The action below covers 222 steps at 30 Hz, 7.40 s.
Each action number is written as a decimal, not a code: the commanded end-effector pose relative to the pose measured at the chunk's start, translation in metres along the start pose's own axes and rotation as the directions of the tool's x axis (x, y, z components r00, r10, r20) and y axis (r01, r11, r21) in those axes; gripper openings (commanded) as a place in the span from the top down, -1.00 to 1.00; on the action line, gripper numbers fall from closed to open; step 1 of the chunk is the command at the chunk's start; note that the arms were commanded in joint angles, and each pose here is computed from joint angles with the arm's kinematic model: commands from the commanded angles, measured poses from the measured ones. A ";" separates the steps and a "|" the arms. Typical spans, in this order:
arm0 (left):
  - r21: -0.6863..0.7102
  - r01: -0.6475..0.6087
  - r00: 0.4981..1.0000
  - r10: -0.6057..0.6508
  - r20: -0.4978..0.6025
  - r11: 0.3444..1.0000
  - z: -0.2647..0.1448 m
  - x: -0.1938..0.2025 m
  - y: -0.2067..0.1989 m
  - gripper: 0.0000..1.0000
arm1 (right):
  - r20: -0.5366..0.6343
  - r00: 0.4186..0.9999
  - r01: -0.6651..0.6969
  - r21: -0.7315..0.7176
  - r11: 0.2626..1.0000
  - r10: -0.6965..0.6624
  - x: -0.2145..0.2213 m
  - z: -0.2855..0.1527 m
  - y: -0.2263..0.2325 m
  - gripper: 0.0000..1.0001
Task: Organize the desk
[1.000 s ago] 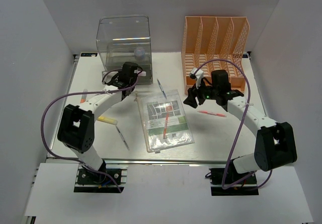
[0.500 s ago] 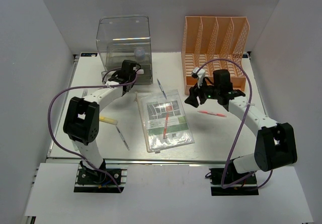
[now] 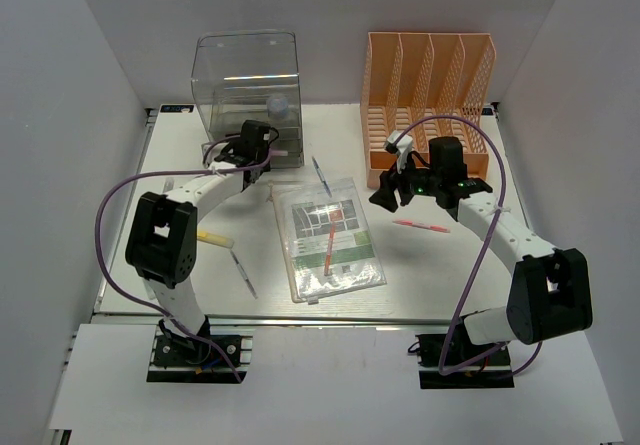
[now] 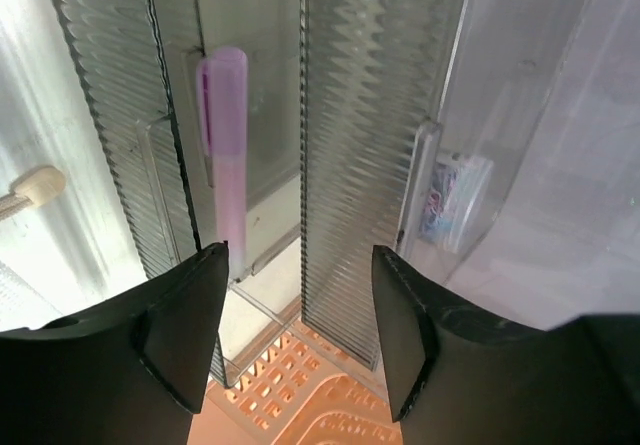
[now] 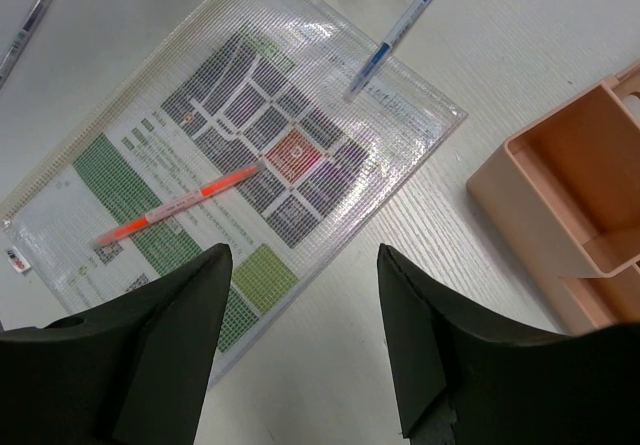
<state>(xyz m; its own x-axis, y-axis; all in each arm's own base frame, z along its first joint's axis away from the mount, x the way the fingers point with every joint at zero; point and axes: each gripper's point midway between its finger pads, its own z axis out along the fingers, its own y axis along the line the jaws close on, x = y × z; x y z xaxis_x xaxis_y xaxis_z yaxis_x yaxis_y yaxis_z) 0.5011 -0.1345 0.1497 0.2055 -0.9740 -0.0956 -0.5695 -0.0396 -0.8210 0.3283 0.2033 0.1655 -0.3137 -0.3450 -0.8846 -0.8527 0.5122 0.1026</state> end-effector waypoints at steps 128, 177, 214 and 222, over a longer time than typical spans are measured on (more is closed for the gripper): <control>-0.073 -0.403 -0.810 0.318 0.492 -0.912 -0.030 -0.008 -0.049 0.56 | 0.054 0.997 0.064 -0.063 0.996 -0.060 -0.020 -0.012 0.006 0.77; -0.253 -0.834 0.539 0.824 -0.175 0.491 -0.178 -0.194 0.140 -0.96 | -0.171 0.945 0.199 -0.373 0.906 -0.278 -0.043 0.123 0.155 -0.40; -0.666 -0.684 0.671 0.612 -0.417 0.297 -0.093 -0.340 0.245 -0.86 | 0.010 0.999 0.048 -0.233 0.971 -0.047 -0.080 0.059 0.072 0.09; -0.612 -0.712 0.683 0.543 -0.489 0.345 -0.080 -0.339 0.258 -0.82 | 0.015 1.000 0.006 -0.259 0.966 -0.002 -0.078 0.054 0.067 0.09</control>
<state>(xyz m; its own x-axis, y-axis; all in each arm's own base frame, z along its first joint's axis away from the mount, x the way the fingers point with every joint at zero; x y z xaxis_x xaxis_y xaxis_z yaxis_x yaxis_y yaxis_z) 0.2096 0.1664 0.0199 -0.5448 -0.8023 -0.2439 -0.8379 0.5095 0.1959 0.3238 0.3069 0.2062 -0.3106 -0.3696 -0.8758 -0.9272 0.3207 0.1935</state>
